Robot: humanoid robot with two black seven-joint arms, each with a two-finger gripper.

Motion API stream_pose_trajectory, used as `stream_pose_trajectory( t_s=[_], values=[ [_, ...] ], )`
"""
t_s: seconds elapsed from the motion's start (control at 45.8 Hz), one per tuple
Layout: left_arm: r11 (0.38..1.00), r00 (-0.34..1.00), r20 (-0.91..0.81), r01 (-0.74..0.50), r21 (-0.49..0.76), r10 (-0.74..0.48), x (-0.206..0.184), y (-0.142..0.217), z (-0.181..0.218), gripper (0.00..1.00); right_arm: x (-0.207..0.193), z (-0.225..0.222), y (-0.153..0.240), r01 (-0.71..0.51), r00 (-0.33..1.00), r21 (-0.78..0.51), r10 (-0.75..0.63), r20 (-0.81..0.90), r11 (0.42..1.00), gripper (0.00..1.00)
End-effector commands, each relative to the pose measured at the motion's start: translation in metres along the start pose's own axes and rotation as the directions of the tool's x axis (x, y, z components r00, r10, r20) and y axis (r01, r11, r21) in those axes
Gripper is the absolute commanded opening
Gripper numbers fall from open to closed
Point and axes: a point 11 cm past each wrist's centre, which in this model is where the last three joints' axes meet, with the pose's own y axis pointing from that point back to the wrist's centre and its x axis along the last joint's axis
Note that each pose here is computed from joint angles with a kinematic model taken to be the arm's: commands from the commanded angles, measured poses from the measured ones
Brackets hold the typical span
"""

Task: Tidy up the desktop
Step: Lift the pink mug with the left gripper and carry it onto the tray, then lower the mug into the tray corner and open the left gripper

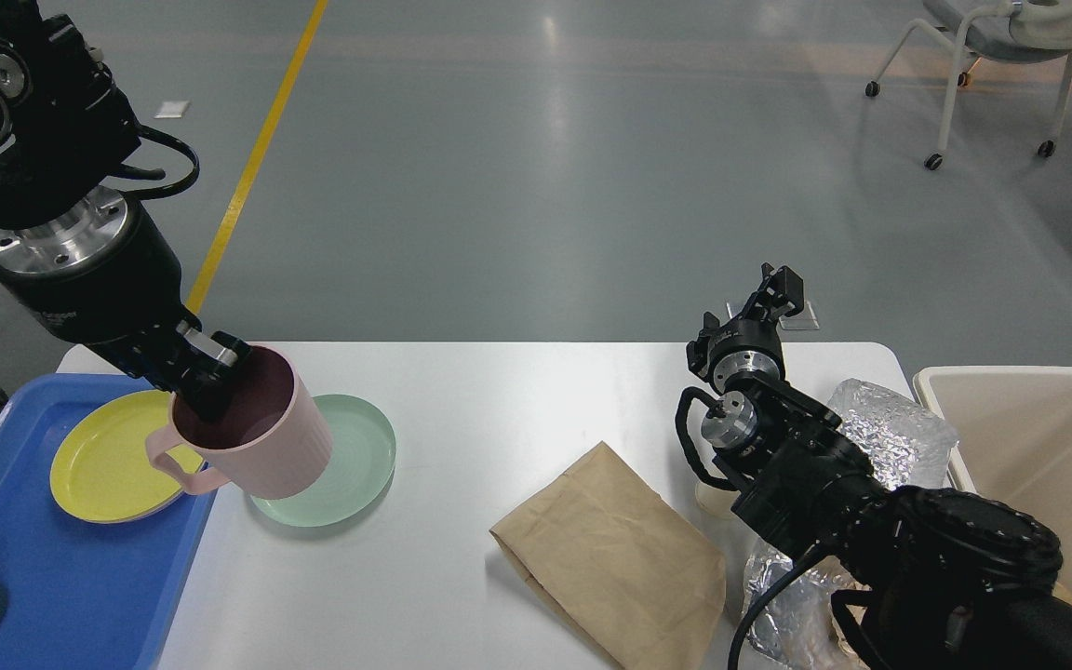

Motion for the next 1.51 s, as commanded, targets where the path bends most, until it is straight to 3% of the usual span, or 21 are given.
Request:
stream_pose_trajectory(
  t_s=[0.0,0.24,0.415,0.765,1.049,1.486],
  values=[
    [1.000,1.000,0.013,0.005,0.001,-0.005,-0.004,0.001,0.003,0.00,0.000,0.000,0.000,0.000,1.000,0.000,0.000,0.000,1.000,1.00],
    [0.996,0.998,-0.022,0.059,0.065,-0.058,-0.013,-0.011,-0.014,0.00,0.000,0.000,0.000,0.000,1.000,0.000,0.000,0.000,1.000,1.00],
    [0.973,0.980,-0.093,0.187,0.134,-0.175,-0.034,-0.046,-0.046,0.00,0.000,0.000,0.000,0.000,1.000,0.000,0.000,0.000,1.000,1.00],
    [0.969,0.971,-0.239,0.068,0.238,-0.009,-0.057,-0.123,-0.115,0.00,0.000,0.000,0.000,0.000,1.000,0.000,0.000,0.000,1.000,1.00],
    [0.979,0.949,-0.315,0.052,0.196,0.012,-0.087,-0.169,-0.146,0.00,0.001,-0.001,0.000,-0.001,1.000,0.001,0.001,0.000,1.000,1.00],
    [0.975,0.893,-0.445,0.035,0.217,0.067,-0.129,-0.194,-0.205,0.00,0.001,-0.001,0.000,-0.001,1.000,0.001,0.001,0.000,1.000,1.00]
  ],
)
